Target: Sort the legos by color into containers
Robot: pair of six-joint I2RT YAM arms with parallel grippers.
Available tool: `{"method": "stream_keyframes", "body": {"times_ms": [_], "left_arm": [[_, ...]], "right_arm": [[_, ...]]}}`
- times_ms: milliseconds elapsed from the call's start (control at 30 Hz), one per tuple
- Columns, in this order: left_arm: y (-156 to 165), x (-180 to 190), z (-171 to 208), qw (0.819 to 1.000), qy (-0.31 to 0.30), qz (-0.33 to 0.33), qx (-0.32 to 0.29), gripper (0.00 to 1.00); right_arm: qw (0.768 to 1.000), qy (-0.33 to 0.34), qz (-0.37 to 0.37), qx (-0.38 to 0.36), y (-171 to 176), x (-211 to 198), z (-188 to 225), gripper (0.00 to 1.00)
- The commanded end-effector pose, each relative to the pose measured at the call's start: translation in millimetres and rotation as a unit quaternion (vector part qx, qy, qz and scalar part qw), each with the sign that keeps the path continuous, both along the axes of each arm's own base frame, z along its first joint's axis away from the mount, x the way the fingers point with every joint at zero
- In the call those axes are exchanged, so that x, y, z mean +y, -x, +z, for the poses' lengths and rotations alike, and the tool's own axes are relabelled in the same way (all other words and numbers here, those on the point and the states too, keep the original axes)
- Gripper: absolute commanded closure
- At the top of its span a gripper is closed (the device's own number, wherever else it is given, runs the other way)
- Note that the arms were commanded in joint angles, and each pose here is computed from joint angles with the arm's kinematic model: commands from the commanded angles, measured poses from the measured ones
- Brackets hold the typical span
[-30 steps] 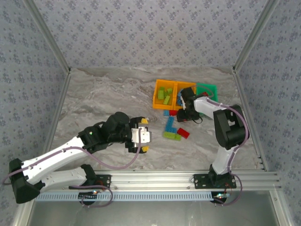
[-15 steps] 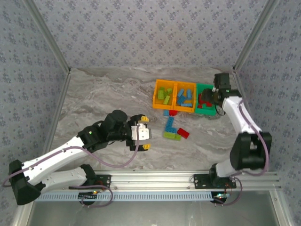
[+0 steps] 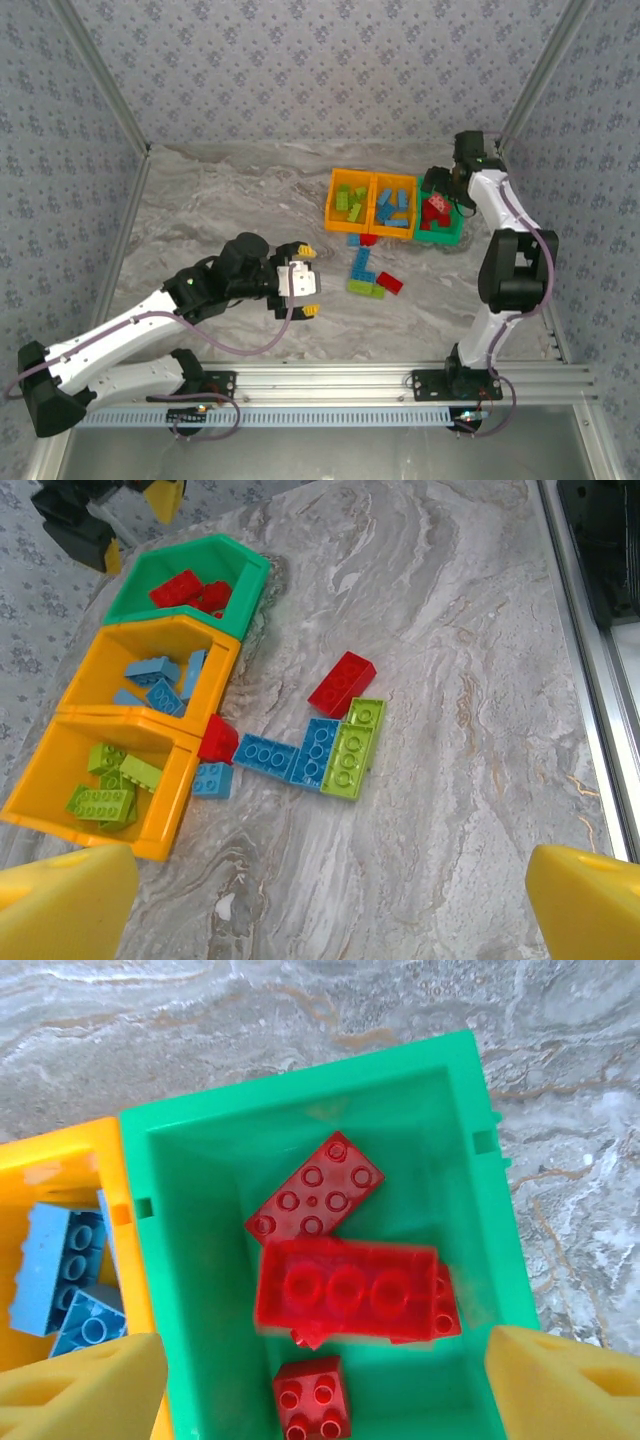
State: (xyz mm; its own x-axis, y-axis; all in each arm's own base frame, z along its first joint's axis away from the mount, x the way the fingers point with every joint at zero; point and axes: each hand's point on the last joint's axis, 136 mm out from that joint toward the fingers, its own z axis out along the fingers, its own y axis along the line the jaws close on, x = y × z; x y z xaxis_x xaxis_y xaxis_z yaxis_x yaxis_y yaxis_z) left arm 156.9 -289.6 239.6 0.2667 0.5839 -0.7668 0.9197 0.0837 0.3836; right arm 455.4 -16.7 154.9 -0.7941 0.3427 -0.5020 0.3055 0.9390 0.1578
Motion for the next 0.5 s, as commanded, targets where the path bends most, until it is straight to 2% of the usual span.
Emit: {"method": "stream_keyframes", "body": {"times_ms": [0,100,167,267,333,467], "left_arm": [[-3.3,-1.1,5.9,1.0,0.006,0.004,0.007,0.01],[-11.2,-3.8,8.2,0.999,0.018,0.025,0.026,0.01],[-22.4,-9.3,14.0,0.996,0.039,0.061,0.053,0.01],[-43.2,-26.3,20.3,0.983,0.07,0.125,0.118,0.01],[-58.4,-42.4,18.2,0.968,0.081,0.171,0.168,0.01],[-101.5,-71.9,-2.7,0.911,0.096,0.297,0.268,0.01]], "right_arm": [[0.999,-0.021,-0.008,-0.033,33.2,2.9,44.8,0.06],[0.996,-0.057,0.007,-0.072,73.4,22.9,68.2,0.03],[0.991,-0.078,0.029,-0.105,105.2,42.1,84.0,0.0],[0.981,-0.113,0.086,-0.13,161.7,78.4,87.1,0.0],[0.977,-0.125,0.117,-0.125,198.4,94.4,84.9,0.0],[0.978,-0.145,0.135,-0.067,269.9,105.3,56.5,0.0]]}}
